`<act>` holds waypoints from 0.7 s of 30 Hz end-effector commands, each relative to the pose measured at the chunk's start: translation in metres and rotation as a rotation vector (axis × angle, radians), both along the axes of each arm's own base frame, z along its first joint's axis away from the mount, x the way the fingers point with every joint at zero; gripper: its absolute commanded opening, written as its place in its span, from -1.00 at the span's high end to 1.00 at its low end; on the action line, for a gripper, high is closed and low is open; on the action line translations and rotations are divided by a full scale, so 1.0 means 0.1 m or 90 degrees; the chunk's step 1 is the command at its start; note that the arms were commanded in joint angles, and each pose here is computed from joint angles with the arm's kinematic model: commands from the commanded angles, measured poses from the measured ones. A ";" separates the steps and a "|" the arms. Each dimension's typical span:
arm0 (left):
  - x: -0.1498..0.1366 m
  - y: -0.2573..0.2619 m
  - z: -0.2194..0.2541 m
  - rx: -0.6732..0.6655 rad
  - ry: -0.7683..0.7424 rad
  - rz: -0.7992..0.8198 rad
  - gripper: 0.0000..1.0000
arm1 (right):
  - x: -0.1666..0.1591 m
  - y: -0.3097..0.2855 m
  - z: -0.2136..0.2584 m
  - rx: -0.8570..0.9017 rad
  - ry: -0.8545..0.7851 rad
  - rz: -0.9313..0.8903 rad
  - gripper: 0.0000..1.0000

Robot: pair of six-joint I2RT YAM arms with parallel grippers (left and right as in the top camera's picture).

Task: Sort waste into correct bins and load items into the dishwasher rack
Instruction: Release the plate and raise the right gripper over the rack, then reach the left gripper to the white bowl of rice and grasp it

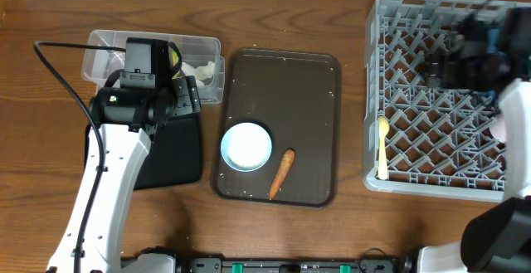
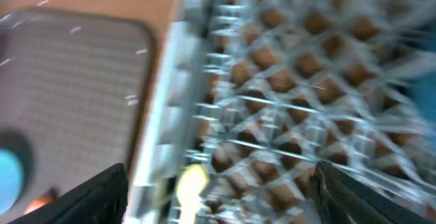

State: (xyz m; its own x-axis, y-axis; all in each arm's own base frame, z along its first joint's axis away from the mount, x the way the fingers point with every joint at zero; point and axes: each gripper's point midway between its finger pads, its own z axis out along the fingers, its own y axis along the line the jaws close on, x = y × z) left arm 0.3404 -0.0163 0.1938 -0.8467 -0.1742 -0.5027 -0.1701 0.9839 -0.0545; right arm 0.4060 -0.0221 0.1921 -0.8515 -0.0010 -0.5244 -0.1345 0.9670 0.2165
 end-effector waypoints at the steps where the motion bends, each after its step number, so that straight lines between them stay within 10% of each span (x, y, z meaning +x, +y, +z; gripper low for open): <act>1: -0.01 0.03 0.02 0.001 0.000 0.010 -0.62 | -0.03 0.51 0.02 0.026 0.004 0.072 -0.70; 21: -0.26 -1.01 -0.31 -0.082 0.092 -0.115 -0.62 | -0.09 1.06 -0.06 -0.058 0.025 0.083 -0.81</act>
State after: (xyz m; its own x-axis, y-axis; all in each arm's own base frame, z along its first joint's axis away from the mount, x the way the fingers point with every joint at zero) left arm 0.3205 -0.0996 0.1810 -0.9050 -0.0489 -0.4226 0.0161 0.9887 -0.1488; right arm 0.3977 0.0862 0.1856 -0.8573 -0.1717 -0.4853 -0.2761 0.9490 0.1520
